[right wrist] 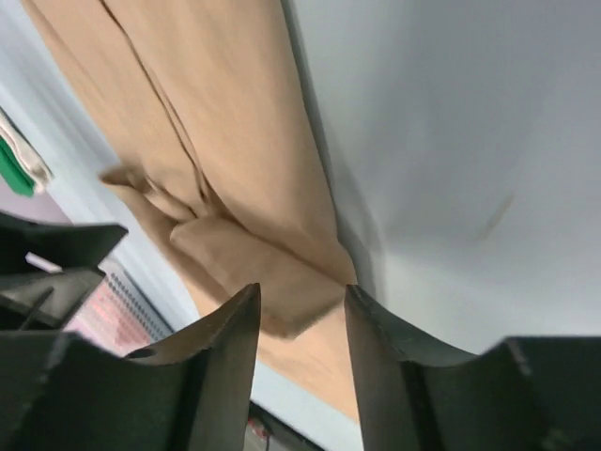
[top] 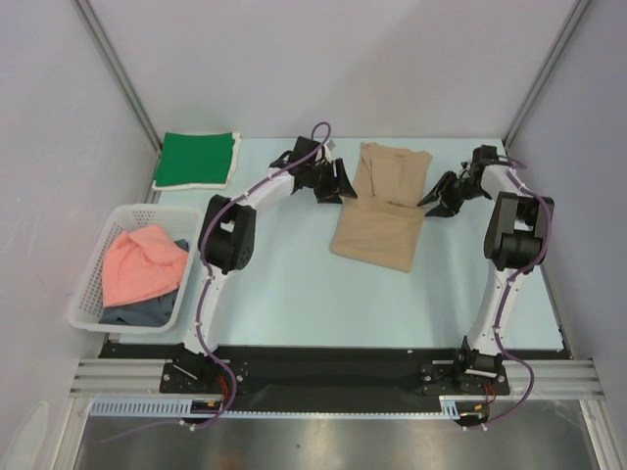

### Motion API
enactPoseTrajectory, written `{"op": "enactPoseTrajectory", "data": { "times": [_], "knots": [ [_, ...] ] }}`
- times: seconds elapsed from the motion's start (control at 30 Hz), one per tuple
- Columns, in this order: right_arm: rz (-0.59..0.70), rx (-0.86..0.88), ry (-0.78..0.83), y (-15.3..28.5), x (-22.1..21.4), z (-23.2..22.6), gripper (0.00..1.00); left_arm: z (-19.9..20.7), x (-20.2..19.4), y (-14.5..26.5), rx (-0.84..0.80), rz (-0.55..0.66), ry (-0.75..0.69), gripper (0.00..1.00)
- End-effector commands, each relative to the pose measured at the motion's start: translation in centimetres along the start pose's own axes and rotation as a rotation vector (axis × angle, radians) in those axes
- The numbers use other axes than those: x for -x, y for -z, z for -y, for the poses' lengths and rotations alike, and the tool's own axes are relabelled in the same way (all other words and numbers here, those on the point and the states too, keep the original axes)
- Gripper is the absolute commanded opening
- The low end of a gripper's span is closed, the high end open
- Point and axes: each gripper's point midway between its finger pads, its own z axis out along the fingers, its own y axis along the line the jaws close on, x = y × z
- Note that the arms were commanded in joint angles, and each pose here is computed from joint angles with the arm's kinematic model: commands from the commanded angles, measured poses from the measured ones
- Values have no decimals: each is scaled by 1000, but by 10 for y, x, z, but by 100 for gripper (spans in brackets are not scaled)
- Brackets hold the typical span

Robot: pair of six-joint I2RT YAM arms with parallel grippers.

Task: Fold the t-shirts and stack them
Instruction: Fold the tshirt

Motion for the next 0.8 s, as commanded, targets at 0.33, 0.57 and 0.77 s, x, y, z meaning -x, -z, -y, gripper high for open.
{"op": "enactPoseTrajectory", "data": {
  "times": [0.33,0.57,0.77],
  "knots": [
    [115,-164,164,60,-43,-4,71,18,-17,101,51,6,-276,75],
    [125,-20,143,70,-129,7,65,12,-86,93,-29,-74,-287,64],
    [-10,30,83,47,-177,31,68,-7,-102,82,54,-134,-186,73]
  ]
}}
